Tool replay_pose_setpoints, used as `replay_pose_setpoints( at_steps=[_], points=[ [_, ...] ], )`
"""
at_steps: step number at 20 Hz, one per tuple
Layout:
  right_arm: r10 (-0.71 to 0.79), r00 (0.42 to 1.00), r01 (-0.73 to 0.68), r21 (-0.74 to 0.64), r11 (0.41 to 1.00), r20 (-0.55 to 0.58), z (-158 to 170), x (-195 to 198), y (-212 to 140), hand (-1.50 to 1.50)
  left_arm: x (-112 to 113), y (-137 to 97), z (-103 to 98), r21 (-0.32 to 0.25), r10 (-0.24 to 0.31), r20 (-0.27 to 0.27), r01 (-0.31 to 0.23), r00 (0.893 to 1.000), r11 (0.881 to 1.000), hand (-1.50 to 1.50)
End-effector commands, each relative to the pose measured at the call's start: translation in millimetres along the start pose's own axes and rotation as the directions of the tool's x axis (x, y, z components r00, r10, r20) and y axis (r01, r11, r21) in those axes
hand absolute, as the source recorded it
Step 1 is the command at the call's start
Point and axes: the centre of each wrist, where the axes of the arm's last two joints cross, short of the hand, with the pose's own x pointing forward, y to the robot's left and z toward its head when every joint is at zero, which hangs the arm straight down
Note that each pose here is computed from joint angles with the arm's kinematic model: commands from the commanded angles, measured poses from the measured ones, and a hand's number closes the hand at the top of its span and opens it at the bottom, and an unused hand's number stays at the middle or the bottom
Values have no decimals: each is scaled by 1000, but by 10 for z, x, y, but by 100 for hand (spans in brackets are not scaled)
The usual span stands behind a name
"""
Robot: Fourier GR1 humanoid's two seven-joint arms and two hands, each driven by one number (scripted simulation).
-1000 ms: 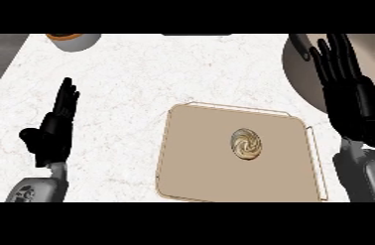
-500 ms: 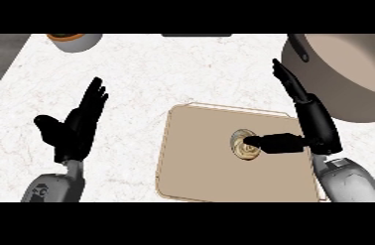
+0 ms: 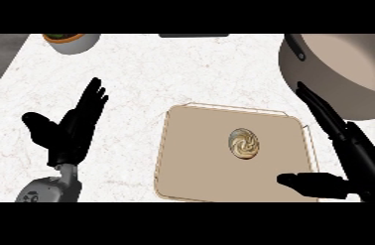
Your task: Pick the cupcake from the tray and place it in the pot
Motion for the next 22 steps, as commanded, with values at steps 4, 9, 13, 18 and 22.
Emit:
replay_pose_setpoints(
  at_steps=[4, 9, 13, 18, 22],
  points=[
    [242, 965, -218, 207, 954, -97, 88, 682, -380, -150, 96, -1, 20, -13, -8, -15, 8, 1000, 1000, 0],
    [341, 913, -258, 329, 908, -225, -66, 874, -548, -150, 138, -124, -26, -39, 17, -5, -17, 1000, 999, 0],
    [346, 891, -218, 391, 894, -294, -123, 1053, -573, -150, 67, -100, -16, -20, 0, -1, 0, 1000, 1000, 0],
    [348, 867, -186, 416, 890, -356, -377, 1122, -256, -150, 167, -1, -85, -40, -2, 10, 2, 1000, 999, 0],
    [390, 833, -170, 491, 855, -391, -377, 926, -130, -150, 198, -21, -25, -30, 3, -5, -3, 1000, 1000, 0]
  ],
)
